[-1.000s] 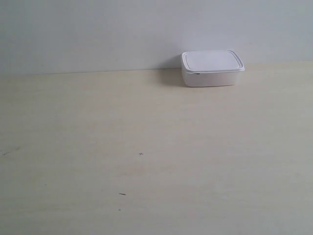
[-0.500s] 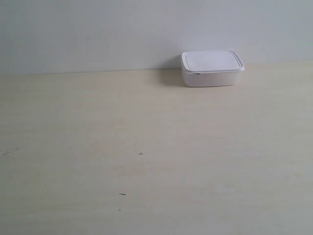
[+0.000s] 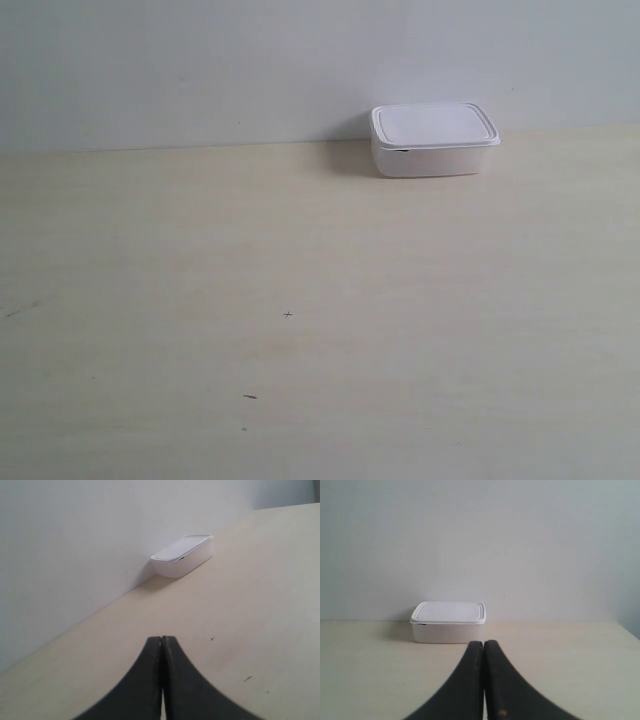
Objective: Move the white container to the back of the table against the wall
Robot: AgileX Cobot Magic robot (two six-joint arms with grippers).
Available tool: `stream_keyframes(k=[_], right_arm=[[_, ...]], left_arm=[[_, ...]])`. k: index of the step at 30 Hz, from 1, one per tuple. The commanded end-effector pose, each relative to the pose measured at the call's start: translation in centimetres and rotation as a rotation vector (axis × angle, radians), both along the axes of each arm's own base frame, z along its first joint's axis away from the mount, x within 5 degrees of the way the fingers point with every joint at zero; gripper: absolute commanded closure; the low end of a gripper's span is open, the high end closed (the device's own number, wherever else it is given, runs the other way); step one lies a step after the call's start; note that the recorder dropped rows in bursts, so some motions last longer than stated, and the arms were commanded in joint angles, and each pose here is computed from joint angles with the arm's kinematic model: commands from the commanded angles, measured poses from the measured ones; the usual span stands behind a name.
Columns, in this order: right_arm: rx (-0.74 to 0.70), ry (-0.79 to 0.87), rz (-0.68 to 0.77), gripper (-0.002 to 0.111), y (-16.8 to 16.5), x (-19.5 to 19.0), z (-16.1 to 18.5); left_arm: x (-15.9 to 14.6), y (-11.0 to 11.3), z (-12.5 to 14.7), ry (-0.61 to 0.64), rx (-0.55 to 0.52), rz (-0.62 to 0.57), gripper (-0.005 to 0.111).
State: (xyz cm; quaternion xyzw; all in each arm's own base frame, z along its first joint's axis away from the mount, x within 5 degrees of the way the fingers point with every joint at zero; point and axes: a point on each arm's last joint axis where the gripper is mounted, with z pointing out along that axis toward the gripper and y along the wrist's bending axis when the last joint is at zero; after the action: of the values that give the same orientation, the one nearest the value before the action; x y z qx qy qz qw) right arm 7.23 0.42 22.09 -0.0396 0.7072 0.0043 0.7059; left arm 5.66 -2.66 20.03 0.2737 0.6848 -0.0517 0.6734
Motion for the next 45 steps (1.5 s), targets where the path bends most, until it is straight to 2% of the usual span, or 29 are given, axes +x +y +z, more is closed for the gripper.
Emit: stream_keyframes(k=[1,9,13,20,23,26,29,38,45], right_arm=[[-0.019,0.010,-0.005,0.108,0.0,0.0,-0.9],[-0.031,0.032,0.000,0.108,0.0,0.0,-1.4],[-0.127,0.038,0.011,0.108,0.1,0.0,-1.5],[-0.129,0.049,0.015,0.108,0.1,0.0,-1.6],[-0.133,0.123,0.036,0.108,0.2,-0.1,-2.3],[-0.174,0.211,0.062,0.108,0.4,-0.3,-3.1],[-0.232,0.210,0.062,0.108,0.3,-0.3,-3.2],[-0.242,0.346,0.095,0.108,0.4,-0.7,-4.4],[-0.242,0.346,0.095,0.108,0.4,-0.7,-4.4]], left_arm=[[0.1,0.2,-0.2,0.038,-0.046,0.043,0.107],[0.1,1.1,-1.4,0.245,-0.207,0.191,0.107],[0.1,1.1,-1.7,0.295,-0.264,0.212,0.107],[0.0,1.0,-1.9,0.364,-0.351,0.217,0.107],[-0.1,0.9,-2.1,0.403,-0.389,0.218,0.107],[-0.1,0.9,-2.1,0.405,-0.389,0.220,0.107],[-0.1,0.9,-2.1,0.404,-0.387,0.220,0.107],[-0.1,0.9,-2.1,0.404,-0.387,0.220,0.107],[-0.2,0.8,-2.2,0.428,-0.412,0.220,0.107]])
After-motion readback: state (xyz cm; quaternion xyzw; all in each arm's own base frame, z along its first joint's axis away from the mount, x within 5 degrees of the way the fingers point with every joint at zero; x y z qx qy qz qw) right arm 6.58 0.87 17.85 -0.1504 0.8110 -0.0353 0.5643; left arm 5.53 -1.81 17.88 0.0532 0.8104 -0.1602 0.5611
